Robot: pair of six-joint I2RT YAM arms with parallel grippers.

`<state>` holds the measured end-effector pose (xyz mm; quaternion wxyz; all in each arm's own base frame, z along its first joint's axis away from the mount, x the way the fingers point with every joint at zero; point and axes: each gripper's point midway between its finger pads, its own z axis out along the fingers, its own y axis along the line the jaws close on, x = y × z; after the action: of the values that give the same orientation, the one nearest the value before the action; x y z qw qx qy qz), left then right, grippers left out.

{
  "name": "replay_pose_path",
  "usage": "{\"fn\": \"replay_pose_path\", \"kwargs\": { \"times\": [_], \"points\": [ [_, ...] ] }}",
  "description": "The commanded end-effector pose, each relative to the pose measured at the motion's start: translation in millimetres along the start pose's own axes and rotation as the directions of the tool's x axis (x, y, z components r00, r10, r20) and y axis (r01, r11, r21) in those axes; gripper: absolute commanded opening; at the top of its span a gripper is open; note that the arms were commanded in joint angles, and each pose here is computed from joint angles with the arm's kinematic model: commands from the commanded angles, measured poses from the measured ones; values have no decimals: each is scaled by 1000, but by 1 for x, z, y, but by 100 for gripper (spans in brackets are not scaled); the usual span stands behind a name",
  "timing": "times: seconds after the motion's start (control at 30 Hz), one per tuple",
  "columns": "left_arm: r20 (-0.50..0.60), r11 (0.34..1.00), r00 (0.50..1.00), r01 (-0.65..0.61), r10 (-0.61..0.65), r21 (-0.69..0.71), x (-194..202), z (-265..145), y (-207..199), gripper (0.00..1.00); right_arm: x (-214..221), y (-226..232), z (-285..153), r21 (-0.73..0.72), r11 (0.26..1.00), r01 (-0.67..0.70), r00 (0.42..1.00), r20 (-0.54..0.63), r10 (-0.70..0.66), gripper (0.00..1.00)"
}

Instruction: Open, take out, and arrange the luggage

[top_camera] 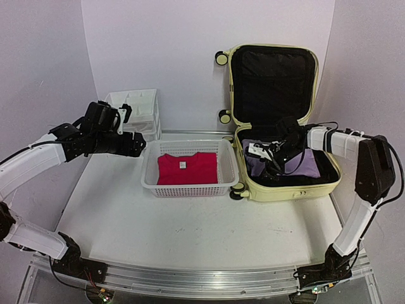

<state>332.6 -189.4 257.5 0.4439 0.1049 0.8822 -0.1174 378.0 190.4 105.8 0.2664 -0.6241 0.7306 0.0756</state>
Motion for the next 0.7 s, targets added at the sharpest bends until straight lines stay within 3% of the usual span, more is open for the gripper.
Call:
{"fn": "replay_pose_path", "kwargs": {
  "times": [0.0,0.5,0.67],
  "points": [
    [59,999,998,16,-14,-30,-28,-7,2,90,-6,-19,13,41,995,92,995,26,-93,81],
    [66,996,998,26,-20,-85,-32,-3,11,89,-1,-33,48,55,994,97,995,29,-99,60],
    [51,994,999,14,-8,-105,-31,1,13,89,4,-42,51,99,991,90,996,2,-90,47]
  ]
}}
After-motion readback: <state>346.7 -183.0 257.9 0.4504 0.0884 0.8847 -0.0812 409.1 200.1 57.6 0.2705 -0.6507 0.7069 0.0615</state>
